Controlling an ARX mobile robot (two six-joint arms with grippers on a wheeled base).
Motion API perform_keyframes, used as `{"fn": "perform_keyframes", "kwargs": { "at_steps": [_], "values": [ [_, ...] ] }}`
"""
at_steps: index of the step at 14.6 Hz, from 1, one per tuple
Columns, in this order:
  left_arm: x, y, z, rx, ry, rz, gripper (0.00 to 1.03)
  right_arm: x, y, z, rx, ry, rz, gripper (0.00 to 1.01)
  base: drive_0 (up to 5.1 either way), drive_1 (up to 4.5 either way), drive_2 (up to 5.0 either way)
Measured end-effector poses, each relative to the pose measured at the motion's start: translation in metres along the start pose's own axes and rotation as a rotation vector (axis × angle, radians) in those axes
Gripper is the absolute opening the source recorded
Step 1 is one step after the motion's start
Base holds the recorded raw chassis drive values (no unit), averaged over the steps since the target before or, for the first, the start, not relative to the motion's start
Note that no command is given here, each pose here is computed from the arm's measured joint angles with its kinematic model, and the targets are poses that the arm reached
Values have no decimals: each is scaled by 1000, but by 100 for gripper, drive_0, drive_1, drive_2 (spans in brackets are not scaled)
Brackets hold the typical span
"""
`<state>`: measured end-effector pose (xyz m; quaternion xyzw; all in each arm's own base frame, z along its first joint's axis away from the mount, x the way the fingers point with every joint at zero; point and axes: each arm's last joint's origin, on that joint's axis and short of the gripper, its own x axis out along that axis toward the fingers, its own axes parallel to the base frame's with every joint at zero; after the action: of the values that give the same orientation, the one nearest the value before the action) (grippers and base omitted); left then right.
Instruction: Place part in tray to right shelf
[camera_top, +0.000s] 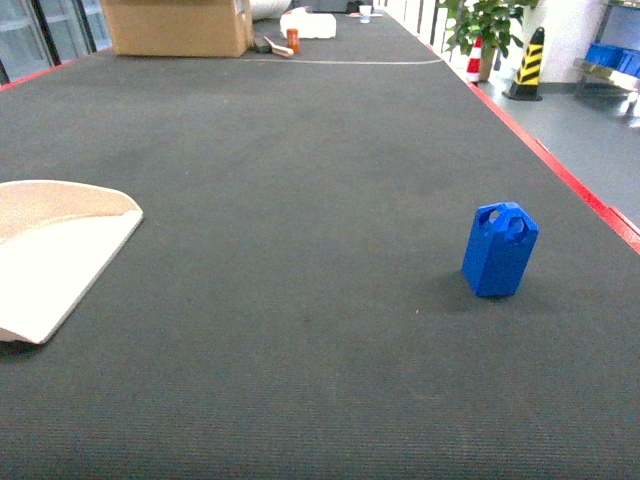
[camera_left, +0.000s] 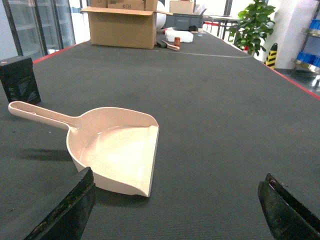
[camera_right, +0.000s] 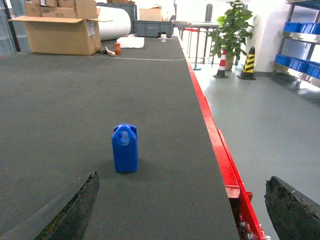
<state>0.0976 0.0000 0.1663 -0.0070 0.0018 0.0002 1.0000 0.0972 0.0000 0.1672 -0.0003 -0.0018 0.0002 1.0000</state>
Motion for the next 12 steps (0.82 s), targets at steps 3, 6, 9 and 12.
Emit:
{"fn": "perform_keyframes", "kwargs": {
  "at_steps": [3,6,9,12],
  "values": [
    [2,1,-2,-102,191,34,98,0,0,0,0,0,0,98,0,0,0],
    [30,31,8,-494,233,74,98,0,0,0,0,-1,0,98,0,0,0],
    [97,91,17,-685,198,149,98,0,0,0,0,-1,0,98,0,0,0],
    [164,147,-13,-752,274,287,98,0,0,0,0,0,0,98,0,0,0]
  ]
}}
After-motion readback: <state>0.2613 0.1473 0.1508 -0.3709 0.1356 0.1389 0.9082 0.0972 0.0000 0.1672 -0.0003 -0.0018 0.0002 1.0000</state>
